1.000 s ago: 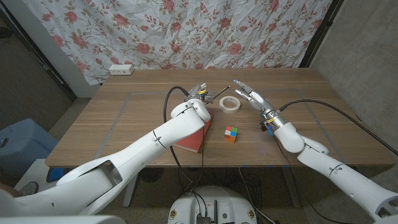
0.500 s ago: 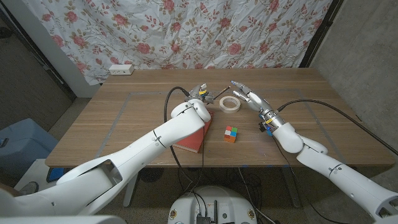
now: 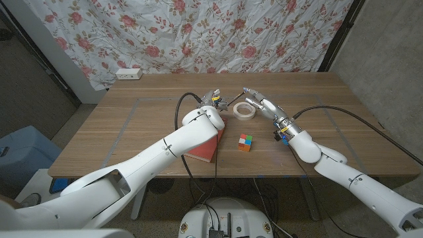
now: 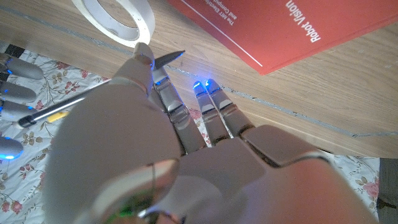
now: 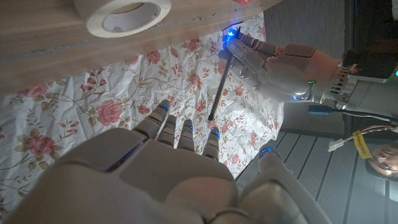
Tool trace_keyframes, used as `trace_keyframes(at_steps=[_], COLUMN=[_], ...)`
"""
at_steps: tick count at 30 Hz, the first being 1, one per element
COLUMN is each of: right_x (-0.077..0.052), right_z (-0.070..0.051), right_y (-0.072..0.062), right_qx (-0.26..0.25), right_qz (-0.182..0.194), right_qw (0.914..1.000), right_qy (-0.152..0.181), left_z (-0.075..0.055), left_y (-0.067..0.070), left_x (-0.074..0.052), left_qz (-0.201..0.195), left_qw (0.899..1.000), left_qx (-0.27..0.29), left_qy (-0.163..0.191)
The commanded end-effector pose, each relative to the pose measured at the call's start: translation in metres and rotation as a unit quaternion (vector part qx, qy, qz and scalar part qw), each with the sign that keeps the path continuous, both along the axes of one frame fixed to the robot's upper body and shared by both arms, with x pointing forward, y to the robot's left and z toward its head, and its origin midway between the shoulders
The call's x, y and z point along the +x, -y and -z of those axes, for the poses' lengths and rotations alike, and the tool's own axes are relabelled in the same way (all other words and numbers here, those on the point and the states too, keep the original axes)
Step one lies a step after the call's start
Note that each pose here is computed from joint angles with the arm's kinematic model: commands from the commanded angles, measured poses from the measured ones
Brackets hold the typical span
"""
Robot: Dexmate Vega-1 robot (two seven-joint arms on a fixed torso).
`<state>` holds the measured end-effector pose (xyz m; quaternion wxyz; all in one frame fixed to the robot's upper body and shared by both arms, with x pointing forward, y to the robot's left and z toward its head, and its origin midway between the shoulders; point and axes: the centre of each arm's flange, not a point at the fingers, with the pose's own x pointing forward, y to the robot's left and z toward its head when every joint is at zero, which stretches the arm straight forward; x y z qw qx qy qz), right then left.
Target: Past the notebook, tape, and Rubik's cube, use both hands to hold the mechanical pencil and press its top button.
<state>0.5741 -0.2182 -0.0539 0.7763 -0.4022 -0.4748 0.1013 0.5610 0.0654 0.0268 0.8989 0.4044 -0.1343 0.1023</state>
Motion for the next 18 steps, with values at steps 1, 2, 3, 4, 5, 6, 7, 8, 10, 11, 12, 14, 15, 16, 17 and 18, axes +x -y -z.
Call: trace_keyframes(at_steps=[1, 2, 3, 4, 5, 6, 7, 8, 10, 11, 12, 14, 15, 16, 17, 18], right_x=[0.0016, 0.0017, 0.0019, 0.0020, 0.0022, 0.0023, 0.0024, 0.0025, 0.0026, 0.0025, 0.0024, 0.0019, 0.0012, 0.0007, 0.0003, 0.0000], right_z=[0.0016, 0.0017, 0.0018, 0.0019, 0.0021, 0.0023, 0.0024, 0.0026, 0.0028, 0.0030, 0.0032, 0.0037, 0.0044, 0.0049, 0.0052, 0.0053], right_y=[-0.0023, -0.0021, -0.0019, -0.0016, -0.0013, -0.0011, -0.0010, -0.0009, -0.0008, -0.0008, -0.0008, -0.0007, -0.0004, 0.0001, 0.0006, 0.0011], right_qx=[0.000, 0.001, 0.000, 0.001, 0.002, 0.003, 0.004, 0.003, 0.003, 0.004, 0.004, 0.005, 0.007, 0.008, 0.009, 0.010], right_qz=[-0.008, -0.008, -0.009, -0.009, -0.009, -0.009, -0.009, -0.009, -0.009, -0.010, -0.010, -0.011, -0.011, -0.012, -0.011, -0.011], right_qw=[0.9999, 0.9999, 0.9999, 0.9999, 0.9999, 0.9999, 0.9999, 0.9999, 0.9999, 0.9999, 0.9999, 0.9999, 0.9998, 0.9998, 0.9998, 0.9998], right_qy=[-0.008, -0.008, -0.009, -0.009, -0.010, -0.010, -0.011, -0.011, -0.012, -0.012, -0.012, -0.012, -0.012, -0.013, -0.013, -0.012], left_z=[0.0041, 0.0042, 0.0043, 0.0044, 0.0045, 0.0045, 0.0044, 0.0044, 0.0043, 0.0043, 0.0044, 0.0047, 0.0050, 0.0053, 0.0054, 0.0059], left_y=[-0.0008, -0.0006, -0.0006, -0.0004, -0.0004, -0.0003, 0.0000, 0.0002, 0.0006, 0.0008, 0.0009, 0.0012, 0.0014, 0.0015, 0.0016, 0.0017], left_x=[-0.0011, -0.0013, -0.0014, -0.0015, -0.0016, -0.0016, -0.0017, -0.0018, -0.0020, -0.0021, -0.0022, -0.0026, -0.0027, -0.0029, -0.0031, -0.0034], left_qz=[0.001, 0.002, 0.002, 0.001, 0.002, 0.002, 0.002, 0.002, 0.002, 0.003, 0.002, 0.003, 0.002, 0.002, 0.002, 0.002], left_qw=[1.000, 1.000, 1.000, 1.000, 1.000, 1.000, 1.000, 1.000, 1.000, 1.000, 1.000, 1.000, 1.000, 1.000, 1.000, 1.000], left_qx=[-0.001, -0.001, -0.001, -0.002, -0.001, -0.001, -0.001, -0.001, 0.000, 0.001, 0.000, 0.001, 0.001, 0.001, 0.001, 0.002], left_qy=[0.001, 0.001, 0.001, 0.000, 0.001, 0.001, 0.001, 0.002, 0.002, 0.003, 0.002, 0.002, 0.001, 0.001, 0.001, 0.000])
